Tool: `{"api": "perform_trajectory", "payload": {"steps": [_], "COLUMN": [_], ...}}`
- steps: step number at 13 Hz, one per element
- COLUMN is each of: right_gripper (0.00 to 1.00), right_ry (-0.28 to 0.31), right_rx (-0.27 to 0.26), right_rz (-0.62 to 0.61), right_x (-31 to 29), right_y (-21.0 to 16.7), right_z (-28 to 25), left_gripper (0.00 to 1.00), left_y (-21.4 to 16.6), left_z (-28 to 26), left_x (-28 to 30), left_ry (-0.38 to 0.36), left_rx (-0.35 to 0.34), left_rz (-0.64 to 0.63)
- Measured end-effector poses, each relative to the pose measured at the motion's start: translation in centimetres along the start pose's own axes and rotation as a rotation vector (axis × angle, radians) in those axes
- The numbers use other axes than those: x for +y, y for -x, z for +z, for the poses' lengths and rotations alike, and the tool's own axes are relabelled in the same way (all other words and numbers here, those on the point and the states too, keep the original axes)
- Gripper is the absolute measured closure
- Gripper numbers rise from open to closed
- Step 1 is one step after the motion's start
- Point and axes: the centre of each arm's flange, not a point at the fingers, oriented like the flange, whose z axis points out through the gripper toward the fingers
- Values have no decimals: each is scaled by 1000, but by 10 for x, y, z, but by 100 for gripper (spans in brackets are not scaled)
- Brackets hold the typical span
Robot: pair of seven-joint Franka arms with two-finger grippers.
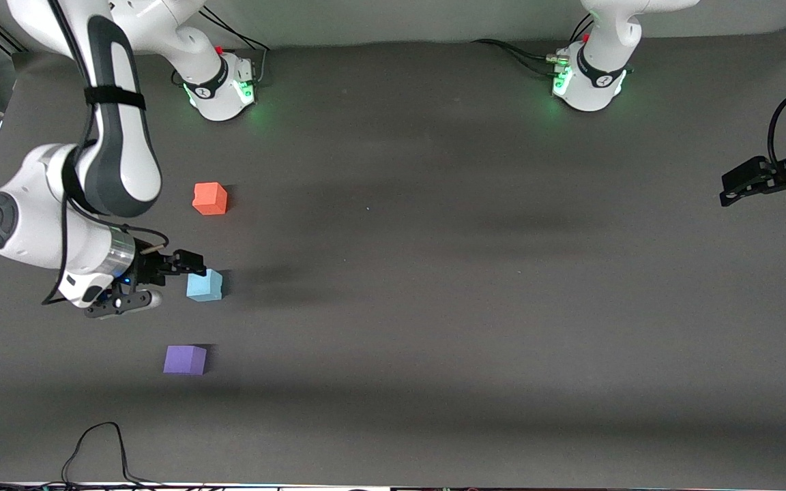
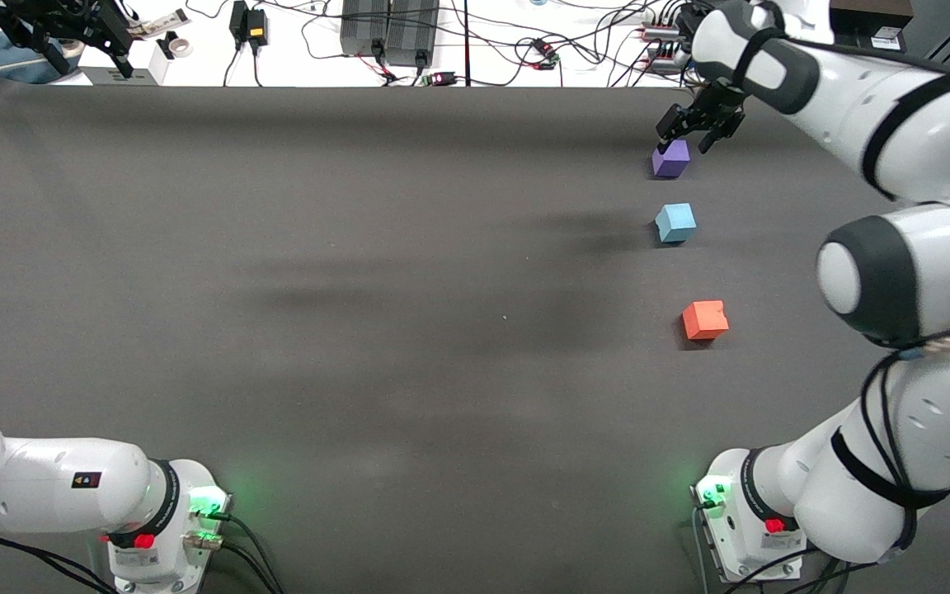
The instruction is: Place blue block between orange and purple blocks
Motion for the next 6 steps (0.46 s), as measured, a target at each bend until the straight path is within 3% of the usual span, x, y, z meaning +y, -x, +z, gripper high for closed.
{"api": "perform_trajectory", "payload": {"steps": [6], "right_gripper": [0], "right_ry": [9], "right_rx": [56], "right_rz": [-31], "right_x": [2], "right_y": [49], "right_z": [-111], "left_gripper": [0], "left_y": [0], "left_z": [0], "left_x": [0], "left_ry": [0], "left_rx": [1], "left_rz": [0]}}
